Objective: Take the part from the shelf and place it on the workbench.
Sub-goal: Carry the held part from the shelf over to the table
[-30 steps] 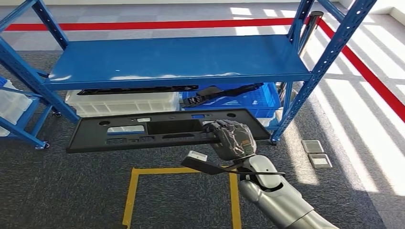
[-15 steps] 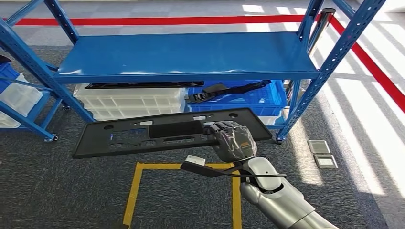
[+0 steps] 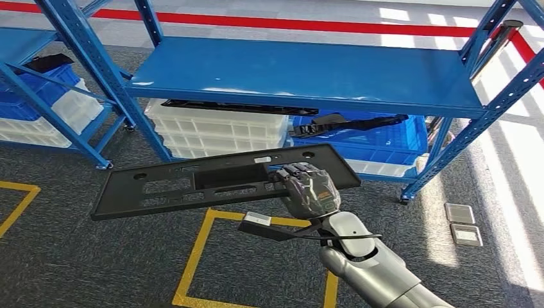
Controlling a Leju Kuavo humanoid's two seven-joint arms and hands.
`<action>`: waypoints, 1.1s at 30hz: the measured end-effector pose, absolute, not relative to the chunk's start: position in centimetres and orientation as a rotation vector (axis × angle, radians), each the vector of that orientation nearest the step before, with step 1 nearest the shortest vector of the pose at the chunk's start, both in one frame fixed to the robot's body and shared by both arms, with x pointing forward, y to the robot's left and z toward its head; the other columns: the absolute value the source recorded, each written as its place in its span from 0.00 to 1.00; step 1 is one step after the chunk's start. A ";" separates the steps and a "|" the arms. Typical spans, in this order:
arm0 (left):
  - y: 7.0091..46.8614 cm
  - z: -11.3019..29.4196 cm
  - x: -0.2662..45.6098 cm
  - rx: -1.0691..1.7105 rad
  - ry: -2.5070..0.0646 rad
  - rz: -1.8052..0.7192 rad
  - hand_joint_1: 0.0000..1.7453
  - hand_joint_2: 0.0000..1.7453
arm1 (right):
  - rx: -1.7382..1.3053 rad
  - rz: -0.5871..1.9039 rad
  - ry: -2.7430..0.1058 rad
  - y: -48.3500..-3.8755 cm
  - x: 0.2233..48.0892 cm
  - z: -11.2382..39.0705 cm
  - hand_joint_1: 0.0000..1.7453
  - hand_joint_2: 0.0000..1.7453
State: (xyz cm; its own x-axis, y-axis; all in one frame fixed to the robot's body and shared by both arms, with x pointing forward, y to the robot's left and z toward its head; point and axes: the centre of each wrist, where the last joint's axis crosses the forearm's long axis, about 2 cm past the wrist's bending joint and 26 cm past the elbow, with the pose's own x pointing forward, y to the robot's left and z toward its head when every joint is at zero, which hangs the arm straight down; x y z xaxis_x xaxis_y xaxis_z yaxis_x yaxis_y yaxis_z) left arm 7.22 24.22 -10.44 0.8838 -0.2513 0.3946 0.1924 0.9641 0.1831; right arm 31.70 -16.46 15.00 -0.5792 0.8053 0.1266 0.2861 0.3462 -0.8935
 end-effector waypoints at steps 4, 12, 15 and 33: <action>24.2 -10.4 7.2 0.140 -0.429 -0.232 0.00 1.00 | -0.948 1.195 -2.048 -16.4 31.7 15.0 1.00 1.00; 24.2 -10.4 7.3 0.140 -0.430 -0.232 0.00 1.00 | -0.948 1.197 -2.048 -16.4 31.7 15.0 1.00 1.00; 24.2 -10.4 7.3 0.140 -0.430 -0.232 0.00 1.00 | -0.948 1.198 -2.048 -16.4 31.7 15.0 1.00 1.00; 24.3 -10.6 6.6 0.143 -0.415 -0.216 0.00 1.00 | -0.957 1.248 -2.075 -15.7 31.5 15.1 1.00 1.00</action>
State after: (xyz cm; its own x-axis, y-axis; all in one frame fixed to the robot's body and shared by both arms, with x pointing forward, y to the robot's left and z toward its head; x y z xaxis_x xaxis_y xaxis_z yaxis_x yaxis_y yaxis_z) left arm 6.59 24.28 -10.55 0.8928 -0.2366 0.3834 0.1784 0.9671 0.1815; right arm 31.51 -15.67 15.06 -0.6075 0.7901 0.0811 0.2985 0.3218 -0.8985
